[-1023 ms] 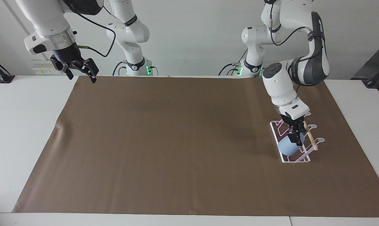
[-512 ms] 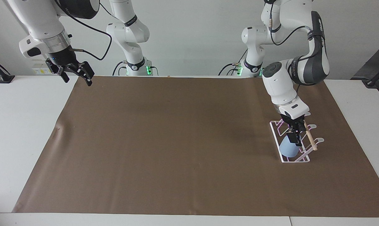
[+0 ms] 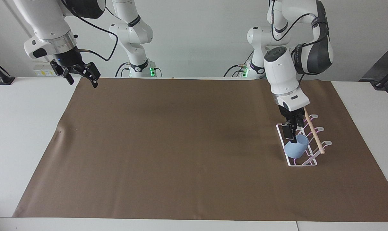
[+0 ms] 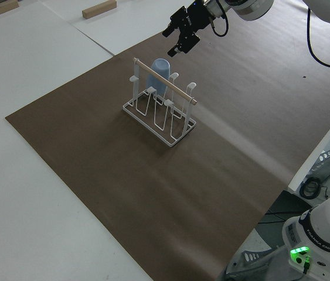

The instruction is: Hang cup on cup holder

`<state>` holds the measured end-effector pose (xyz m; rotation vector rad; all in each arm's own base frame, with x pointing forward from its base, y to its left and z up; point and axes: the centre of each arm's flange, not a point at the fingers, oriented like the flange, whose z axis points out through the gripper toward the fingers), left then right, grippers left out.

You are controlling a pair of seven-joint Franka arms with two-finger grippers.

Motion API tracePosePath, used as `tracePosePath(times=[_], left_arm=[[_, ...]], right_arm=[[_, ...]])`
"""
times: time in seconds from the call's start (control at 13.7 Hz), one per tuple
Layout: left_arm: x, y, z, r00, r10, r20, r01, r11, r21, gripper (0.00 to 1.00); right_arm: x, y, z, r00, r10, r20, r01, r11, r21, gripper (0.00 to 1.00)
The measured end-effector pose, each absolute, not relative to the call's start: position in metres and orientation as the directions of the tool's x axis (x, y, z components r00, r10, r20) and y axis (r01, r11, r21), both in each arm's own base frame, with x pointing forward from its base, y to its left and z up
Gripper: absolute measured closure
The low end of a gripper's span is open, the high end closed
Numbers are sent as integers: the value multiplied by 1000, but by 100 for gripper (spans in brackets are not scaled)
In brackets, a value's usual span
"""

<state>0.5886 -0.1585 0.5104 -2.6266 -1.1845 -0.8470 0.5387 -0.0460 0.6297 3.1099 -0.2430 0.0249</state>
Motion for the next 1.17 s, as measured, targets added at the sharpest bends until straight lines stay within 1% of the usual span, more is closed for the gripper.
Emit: tracePosePath(times=[0.15,0.22,0.44,0.58,0.8,1.02,1.17], left_arm=[[572,-152,547,607,645,465,683,-722,109,0],[563,-145,560,671,609,423,640,-764,85,0],[548,-120,585,867,390,310,417,-909,-22,0],[546,-108,613,937,243,252,258,-966,-27,0],[542,-76,648,984,52,168,53,-999,-2,0],[538,-57,659,990,-110,89,-110,-994,-8,0],[537,-55,663,986,-153,66,-152,-988,-9,0]], right_arm=[[545,-47,630,988,-157,6,-157,-987,22,0],[549,-48,630,988,-157,5,-157,-987,22,0],[555,-47,627,988,-156,2,-156,-988,22,0],[555,-47,627,988,-155,2,-155,-988,22,0],[555,-37,628,990,-140,-3,-140,-990,22,0],[554,-45,628,988,-155,-6,-155,-988,23,0],[554,-46,627,988,-157,-6,-157,-987,23,0]])
